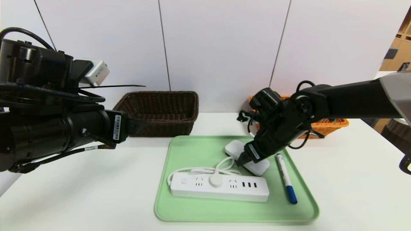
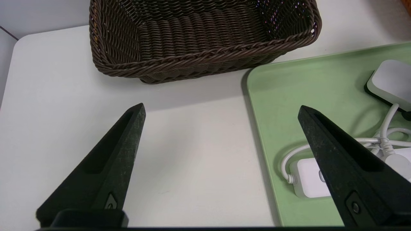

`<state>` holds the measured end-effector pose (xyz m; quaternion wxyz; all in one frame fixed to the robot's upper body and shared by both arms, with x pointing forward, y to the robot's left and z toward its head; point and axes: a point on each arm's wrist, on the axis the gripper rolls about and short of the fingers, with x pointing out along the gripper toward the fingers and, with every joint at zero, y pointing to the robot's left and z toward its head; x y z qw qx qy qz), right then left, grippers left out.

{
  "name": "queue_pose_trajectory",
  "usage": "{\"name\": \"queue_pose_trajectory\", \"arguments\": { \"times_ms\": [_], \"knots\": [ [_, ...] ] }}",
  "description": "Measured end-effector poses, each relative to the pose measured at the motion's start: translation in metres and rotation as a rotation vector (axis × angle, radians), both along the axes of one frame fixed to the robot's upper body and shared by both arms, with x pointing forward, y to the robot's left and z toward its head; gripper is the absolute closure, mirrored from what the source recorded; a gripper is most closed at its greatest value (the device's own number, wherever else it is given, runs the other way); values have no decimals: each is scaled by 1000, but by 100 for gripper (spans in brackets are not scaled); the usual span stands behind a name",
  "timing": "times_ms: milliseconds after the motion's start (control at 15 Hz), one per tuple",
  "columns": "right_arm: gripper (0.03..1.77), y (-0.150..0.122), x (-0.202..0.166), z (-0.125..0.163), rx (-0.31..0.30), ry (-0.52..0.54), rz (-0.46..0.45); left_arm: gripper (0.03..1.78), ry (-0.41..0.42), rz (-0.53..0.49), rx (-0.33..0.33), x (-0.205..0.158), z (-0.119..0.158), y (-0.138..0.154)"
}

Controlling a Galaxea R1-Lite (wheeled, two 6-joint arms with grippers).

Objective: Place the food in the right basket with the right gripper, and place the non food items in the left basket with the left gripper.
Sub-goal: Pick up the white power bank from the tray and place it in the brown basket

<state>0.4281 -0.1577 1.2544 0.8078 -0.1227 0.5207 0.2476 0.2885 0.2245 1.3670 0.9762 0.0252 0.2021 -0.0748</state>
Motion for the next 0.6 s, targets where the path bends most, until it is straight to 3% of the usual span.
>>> {"name": "queue_pose_trajectory", "arguments": {
  "times_ms": [600],
  "knots": [
    [10, -3, 6, -4, -6, 3, -15, 12, 4, 0, 1, 2, -1, -1]
  ]
}}
